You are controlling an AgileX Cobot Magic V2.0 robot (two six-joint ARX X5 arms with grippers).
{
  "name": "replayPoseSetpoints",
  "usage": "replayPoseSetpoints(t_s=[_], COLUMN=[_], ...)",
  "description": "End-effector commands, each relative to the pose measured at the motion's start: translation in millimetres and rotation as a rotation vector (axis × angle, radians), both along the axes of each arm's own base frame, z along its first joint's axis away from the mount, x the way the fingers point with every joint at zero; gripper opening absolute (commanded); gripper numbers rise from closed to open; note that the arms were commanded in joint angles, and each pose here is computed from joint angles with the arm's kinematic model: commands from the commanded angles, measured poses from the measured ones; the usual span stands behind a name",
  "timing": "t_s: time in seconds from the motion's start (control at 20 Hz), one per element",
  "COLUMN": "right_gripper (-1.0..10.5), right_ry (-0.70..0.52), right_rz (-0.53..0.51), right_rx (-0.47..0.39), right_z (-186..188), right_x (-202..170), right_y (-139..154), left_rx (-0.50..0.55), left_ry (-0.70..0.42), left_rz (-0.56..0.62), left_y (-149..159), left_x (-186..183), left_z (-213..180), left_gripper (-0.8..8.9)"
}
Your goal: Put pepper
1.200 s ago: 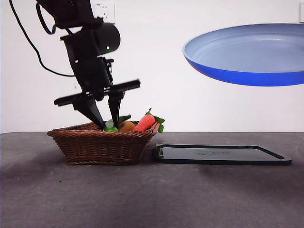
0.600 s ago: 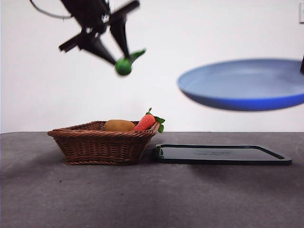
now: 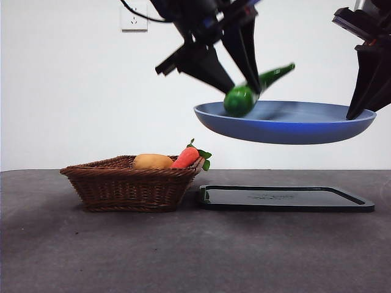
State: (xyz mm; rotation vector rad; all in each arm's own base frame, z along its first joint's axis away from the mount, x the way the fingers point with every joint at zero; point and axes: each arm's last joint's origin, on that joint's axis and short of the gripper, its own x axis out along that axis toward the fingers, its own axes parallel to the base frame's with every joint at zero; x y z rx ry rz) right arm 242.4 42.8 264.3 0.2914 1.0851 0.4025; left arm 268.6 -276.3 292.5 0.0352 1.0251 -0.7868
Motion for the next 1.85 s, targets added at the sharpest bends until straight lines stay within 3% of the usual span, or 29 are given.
replayPoseSetpoints(t_s=[0.05,0.3,0.5,0.7,1.2,1.4,1.85], right_gripper=[0.1,0.1,0.1,0.1,0.1,0.1,0.1], right_ry=[-0.006,0.006,0.020,0.047,0.087,0.082,0.107], right_rz=[0.005,0.019,0.020,0.019,0.010,-0.016,-0.152], right_rx=[0.015,0.014,0.013,0.008,0.008,0.005,0.019], right_z=[5,4,3,2,1,0,-33], right_x=[2,1,0,-3,-6,-3,53], right_y=[3,7,7,6,6,2,-25], left_rx=[0.027,0.083,0.093,0.100,0.035,-0.015,-0.181], left_ry=[-0.023,0.013,0.034,0.048,-0.005,-0.091,-0.366], left_rz=[-0.013,-0.024,-0.039,-0.043,-0.108,-0.113,-0.040], left_y=[-10,-14,-15,-14,0,19,116], left_x=[4,8,4,2,-12,-22,-84], left_z=[-8,-26,-27,-27,8,41,143], left_gripper=[1.09,1.18,2.23,2.23,2.62,2.61,2.60])
